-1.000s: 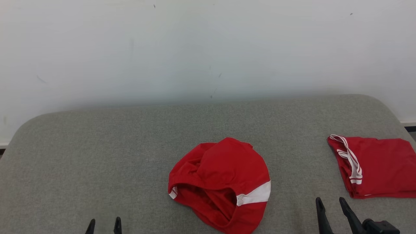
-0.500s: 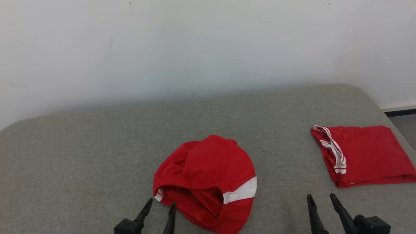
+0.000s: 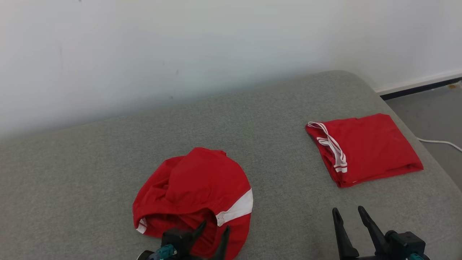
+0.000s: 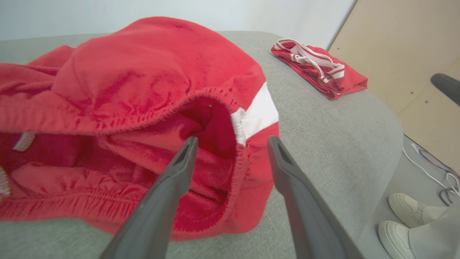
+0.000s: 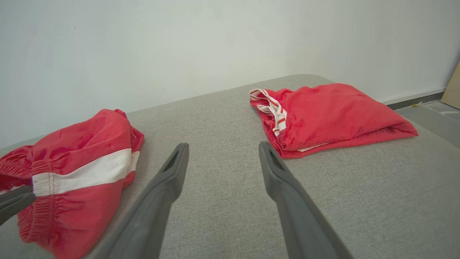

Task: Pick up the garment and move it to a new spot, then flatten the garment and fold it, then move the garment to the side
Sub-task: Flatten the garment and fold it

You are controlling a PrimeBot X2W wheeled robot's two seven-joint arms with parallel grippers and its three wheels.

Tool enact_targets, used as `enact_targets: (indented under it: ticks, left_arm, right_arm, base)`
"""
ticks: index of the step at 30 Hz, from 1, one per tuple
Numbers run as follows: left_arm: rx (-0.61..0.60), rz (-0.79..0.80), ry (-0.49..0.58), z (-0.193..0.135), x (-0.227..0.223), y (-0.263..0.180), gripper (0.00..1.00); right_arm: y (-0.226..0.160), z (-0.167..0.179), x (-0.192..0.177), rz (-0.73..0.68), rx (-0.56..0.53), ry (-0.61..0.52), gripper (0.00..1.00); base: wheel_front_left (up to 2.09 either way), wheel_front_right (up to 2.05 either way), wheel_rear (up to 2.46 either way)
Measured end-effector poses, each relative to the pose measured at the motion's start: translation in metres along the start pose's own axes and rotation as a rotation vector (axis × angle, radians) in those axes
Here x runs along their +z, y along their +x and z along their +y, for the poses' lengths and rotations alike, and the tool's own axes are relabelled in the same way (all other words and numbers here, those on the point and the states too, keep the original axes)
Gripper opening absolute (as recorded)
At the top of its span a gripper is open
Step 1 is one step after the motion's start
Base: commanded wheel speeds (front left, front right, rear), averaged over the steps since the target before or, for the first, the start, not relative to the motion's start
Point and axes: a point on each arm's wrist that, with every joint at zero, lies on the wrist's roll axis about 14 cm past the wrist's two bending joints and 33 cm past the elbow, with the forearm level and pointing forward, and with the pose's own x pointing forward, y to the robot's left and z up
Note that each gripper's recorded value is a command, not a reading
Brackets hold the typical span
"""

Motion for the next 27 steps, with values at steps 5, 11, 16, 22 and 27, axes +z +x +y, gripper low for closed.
enact_targets:
  ticks: [5, 11, 16, 22, 27]
  left_arm:
    - [-0.031, 0.023, -0.018, -0.007, -0.003, 0.016, 1.00]
    - [-0.057, 0.029, -0.031, -0.015, -0.004, 0.029, 1.00]
    - [-0.052, 0.002, -0.034, -0.015, 0.001, 0.030, 0.00]
    - [-0.065, -0.037, -0.035, -0.018, 0.014, 0.032, 0.00]
    - [-0.178, -0.096, 0.054, -0.046, 0.055, 0.047, 0.00]
  right_arm:
    - [-0.006, -0.014, 0.001, -0.005, -0.048, 0.002, 1.00]
    - [-0.013, -0.025, -0.003, 0.005, -0.089, 0.004, 1.00]
    - [-0.013, -0.024, -0.004, 0.006, -0.088, 0.007, 1.00]
    - [-0.011, -0.021, -0.004, 0.007, -0.074, 0.005, 1.00]
    - [-0.008, -0.017, -0.004, 0.006, -0.060, 0.004, 1.00]
  base:
    - [0.00, 0.00, 0.00]
    - [0.00, 0.00, 0.00]
    - [0.00, 0.00, 0.00]
    - [0.00, 0.00, 0.00]
    - [0.00, 0.00, 0.00]
